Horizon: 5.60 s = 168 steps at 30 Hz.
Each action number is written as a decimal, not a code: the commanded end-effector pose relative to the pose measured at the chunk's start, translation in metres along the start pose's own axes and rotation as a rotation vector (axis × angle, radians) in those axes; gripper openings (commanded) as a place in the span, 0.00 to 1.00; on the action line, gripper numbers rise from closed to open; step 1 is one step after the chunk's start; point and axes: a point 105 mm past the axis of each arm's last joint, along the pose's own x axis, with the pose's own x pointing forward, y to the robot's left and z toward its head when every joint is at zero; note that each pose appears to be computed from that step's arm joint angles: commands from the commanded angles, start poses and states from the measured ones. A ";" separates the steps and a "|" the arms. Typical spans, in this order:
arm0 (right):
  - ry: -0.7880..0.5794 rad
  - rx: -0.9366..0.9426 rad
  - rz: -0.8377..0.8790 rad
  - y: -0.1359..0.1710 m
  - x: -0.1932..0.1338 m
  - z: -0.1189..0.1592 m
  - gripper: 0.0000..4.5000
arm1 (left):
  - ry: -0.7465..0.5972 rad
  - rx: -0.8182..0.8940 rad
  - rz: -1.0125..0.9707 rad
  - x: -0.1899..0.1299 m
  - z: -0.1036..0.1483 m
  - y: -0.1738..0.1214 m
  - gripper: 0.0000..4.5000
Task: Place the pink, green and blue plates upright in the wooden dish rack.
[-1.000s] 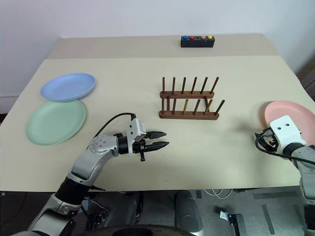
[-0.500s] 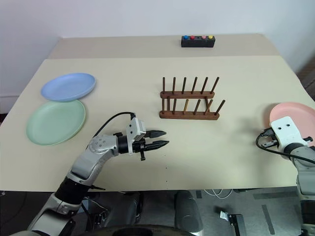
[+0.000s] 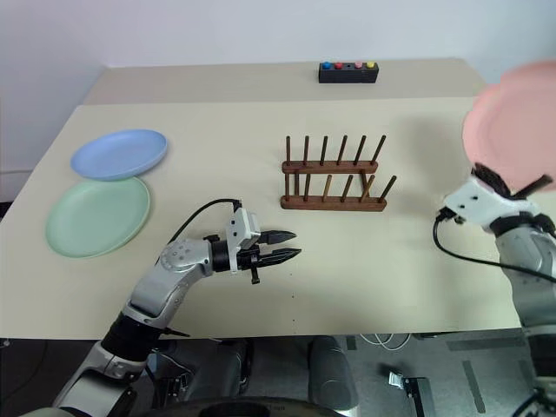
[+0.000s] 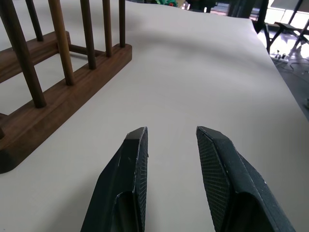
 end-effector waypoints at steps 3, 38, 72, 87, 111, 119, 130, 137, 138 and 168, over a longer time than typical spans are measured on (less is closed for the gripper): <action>-0.177 0.355 -0.031 -0.030 0.009 0.040 0.01 | -0.028 0.033 0.003 0.002 0.010 0.001 0.35; -0.669 1.610 0.616 -0.035 -0.020 0.148 0.01 | -0.036 0.032 0.031 0.001 0.010 0.001 0.35; -0.503 1.680 0.534 -0.021 0.005 0.109 0.98 | -0.039 0.029 0.046 0.001 0.011 0.004 0.35; -0.595 1.164 0.233 -0.078 0.005 0.112 0.98 | -0.050 0.066 0.118 -0.004 0.015 0.014 0.35; -0.785 0.721 0.862 0.055 -0.022 0.224 0.99 | 0.031 0.110 1.373 -0.270 0.074 0.125 0.99; -0.788 0.737 0.880 0.067 -0.022 0.224 0.99 | 0.192 -0.084 1.768 -0.355 0.052 0.133 0.99; -0.765 0.748 0.864 0.071 -0.027 0.217 0.99 | 0.357 -0.442 1.810 -0.370 -0.009 0.130 0.87; -0.758 0.747 0.858 0.071 -0.028 0.215 0.99 | 0.327 -0.539 1.785 -0.363 -0.024 0.128 0.11; -0.758 0.747 0.857 0.071 -0.028 0.215 0.99 | 0.329 -0.544 1.785 -0.363 -0.025 0.127 0.01; -0.824 0.523 0.849 0.072 -0.026 0.226 0.99 | -0.144 -0.074 1.123 -0.204 0.078 0.109 0.01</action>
